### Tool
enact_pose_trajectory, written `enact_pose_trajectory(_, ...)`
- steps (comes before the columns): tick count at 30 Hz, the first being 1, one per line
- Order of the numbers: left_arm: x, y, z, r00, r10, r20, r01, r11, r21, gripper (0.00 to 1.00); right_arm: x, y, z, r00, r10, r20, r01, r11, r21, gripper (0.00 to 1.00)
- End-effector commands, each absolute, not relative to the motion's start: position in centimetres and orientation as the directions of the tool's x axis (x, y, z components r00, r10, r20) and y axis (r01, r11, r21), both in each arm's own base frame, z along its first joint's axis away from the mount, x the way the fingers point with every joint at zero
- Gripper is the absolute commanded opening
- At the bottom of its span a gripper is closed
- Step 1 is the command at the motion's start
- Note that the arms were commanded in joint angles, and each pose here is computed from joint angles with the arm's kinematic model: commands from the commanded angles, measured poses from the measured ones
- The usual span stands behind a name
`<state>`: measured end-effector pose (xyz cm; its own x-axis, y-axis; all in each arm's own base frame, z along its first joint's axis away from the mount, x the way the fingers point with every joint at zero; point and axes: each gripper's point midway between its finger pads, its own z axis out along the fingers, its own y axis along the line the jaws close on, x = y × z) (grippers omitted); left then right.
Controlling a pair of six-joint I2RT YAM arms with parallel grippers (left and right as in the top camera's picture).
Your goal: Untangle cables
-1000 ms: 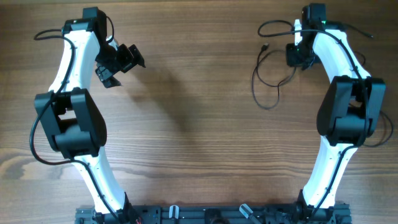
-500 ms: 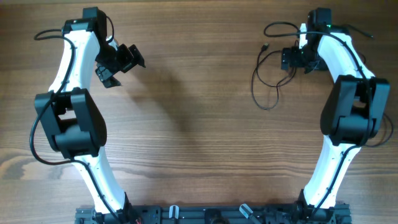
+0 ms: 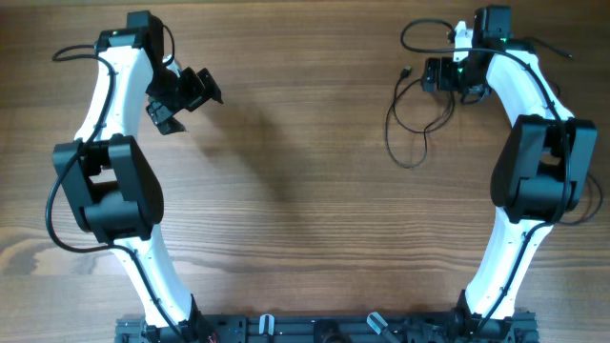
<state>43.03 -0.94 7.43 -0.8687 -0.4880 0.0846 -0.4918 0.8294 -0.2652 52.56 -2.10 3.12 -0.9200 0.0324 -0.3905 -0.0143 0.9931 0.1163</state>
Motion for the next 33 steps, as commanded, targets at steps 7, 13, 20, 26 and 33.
enact_pose_trajectory(7,43.5,-1.1,8.6,-0.871,-0.488,0.057,-0.482,0.828,-0.286,1.00,55.3,-1.9,3.7,-0.867,0.030,-0.497,-0.035,0.992,0.121,1.00)
enact_pose_trajectory(13,43.5,-1.1,8.6,-0.871,-0.488,0.057,-0.483,0.828,-0.286,1.00,55.6,-2.0,3.9,-0.860,0.030,-0.510,-0.037,0.992,0.120,1.00)
enact_pose_trajectory(20,43.5,-1.1,8.6,-0.871,-0.488,0.057,-0.482,0.828,-0.286,1.00,55.6,-2.0,3.9,-0.859,0.030,-0.510,-0.037,0.992,0.120,1.00)
enact_pose_trajectory(26,43.5,-1.1,8.6,-0.871,-0.488,0.057,-0.482,0.828,-0.286,1.00,55.6,-2.0,3.9,-0.859,0.030,-0.511,-0.036,0.992,0.120,1.00)
enact_pose_trajectory(33,43.5,-1.1,8.6,-0.871,-0.488,0.057,-0.482,0.828,-0.286,1.00,55.6,-2.0,3.9,-0.859,0.030,-0.512,-0.037,0.992,0.119,1.00)
